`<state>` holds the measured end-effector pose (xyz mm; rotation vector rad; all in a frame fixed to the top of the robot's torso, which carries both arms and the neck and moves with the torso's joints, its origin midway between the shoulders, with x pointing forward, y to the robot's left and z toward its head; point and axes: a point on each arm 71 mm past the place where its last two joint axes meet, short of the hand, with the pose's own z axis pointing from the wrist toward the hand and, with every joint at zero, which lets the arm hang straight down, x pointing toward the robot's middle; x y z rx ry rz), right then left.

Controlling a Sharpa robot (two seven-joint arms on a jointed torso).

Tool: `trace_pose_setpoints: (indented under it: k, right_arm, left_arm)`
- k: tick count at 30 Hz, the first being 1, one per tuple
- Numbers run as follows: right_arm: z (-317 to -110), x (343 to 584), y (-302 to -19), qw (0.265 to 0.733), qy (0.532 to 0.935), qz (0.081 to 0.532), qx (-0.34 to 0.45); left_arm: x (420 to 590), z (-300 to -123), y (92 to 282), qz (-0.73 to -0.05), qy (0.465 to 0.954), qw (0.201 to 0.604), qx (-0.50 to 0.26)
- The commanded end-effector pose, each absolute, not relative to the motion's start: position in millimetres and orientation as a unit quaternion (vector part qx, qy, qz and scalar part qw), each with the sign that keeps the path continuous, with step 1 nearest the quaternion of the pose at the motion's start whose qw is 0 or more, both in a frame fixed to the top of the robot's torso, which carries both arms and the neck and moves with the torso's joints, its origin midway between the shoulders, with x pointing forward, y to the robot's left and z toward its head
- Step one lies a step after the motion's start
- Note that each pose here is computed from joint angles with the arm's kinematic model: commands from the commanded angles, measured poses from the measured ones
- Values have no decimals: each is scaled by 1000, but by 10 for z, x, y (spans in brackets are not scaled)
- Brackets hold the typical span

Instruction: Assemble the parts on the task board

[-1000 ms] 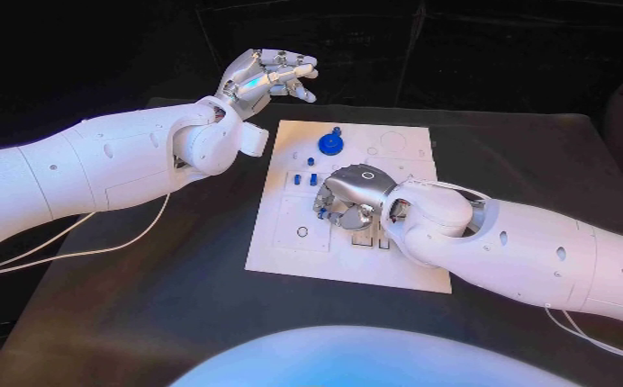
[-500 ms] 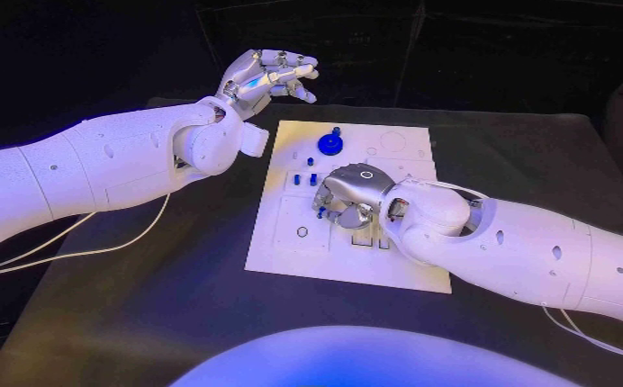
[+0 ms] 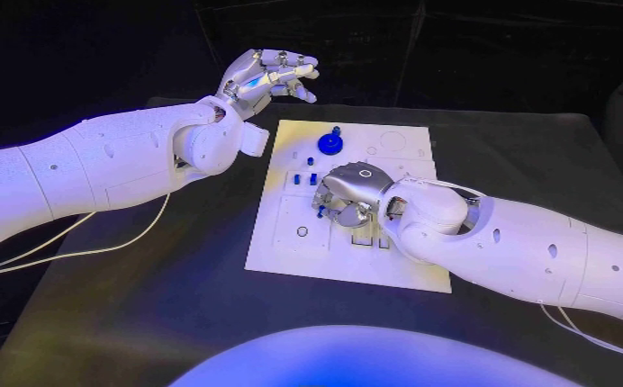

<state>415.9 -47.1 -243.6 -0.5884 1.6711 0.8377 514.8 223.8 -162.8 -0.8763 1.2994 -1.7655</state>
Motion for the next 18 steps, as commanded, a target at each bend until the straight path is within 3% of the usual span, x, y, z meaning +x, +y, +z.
trace_pose_setpoints:
  k: [1, 18]
  right_arm:
    - [-2445, 4158, -460, 552, 712, 350, -257]
    - [-2449, 4142, -420, 547, 716, 349, -259]
  left_arm:
    - [5147, -1614, 2226, -696, 507, 375, -342]
    - [5144, -1621, 2217, -694, 512, 371, -344]
